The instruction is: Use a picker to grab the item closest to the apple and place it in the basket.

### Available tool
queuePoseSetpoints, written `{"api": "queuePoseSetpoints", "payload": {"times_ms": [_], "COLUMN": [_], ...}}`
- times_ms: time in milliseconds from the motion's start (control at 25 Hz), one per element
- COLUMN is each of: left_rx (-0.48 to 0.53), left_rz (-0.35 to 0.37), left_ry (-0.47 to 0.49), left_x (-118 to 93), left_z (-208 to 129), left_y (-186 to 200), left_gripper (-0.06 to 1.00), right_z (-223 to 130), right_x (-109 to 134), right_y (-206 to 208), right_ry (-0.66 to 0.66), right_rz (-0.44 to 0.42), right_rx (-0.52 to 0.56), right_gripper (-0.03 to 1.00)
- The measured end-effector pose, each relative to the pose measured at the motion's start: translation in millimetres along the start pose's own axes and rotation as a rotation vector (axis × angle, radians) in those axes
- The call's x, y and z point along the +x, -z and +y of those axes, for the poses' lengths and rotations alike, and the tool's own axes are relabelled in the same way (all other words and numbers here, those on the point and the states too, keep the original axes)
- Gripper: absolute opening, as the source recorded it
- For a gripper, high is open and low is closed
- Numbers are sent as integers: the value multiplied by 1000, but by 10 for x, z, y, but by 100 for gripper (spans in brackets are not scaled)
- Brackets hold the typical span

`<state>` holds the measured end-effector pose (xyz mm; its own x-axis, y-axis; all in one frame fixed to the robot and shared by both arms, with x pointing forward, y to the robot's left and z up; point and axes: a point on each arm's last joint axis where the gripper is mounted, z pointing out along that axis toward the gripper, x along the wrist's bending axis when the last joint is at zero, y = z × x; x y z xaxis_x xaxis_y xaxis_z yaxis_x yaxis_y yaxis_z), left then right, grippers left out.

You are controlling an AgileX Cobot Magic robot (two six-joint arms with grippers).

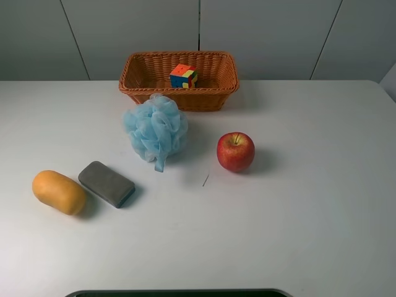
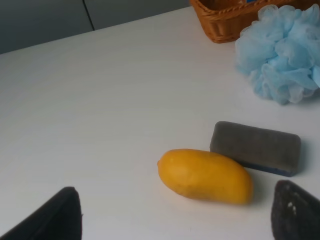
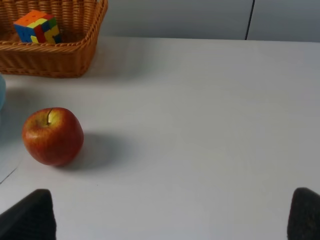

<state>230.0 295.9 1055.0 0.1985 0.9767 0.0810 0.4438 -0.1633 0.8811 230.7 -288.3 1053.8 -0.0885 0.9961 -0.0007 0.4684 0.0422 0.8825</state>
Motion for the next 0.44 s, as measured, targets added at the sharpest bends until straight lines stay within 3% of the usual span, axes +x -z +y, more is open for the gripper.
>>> {"api": "queuePoseSetpoints", "payload": {"times_ms": [440], "left_rx": [0], "left_rz": [0], "left_ry": [0], "left_x": [0], "left_z": [0], "left_y": [0], "left_gripper": [73], "right_z": [-1], "right_x": [-5], "right_y": [0], "right_ry": [3], "right_rz": [-6], "right_rx": [1], "right_gripper": [70]}}
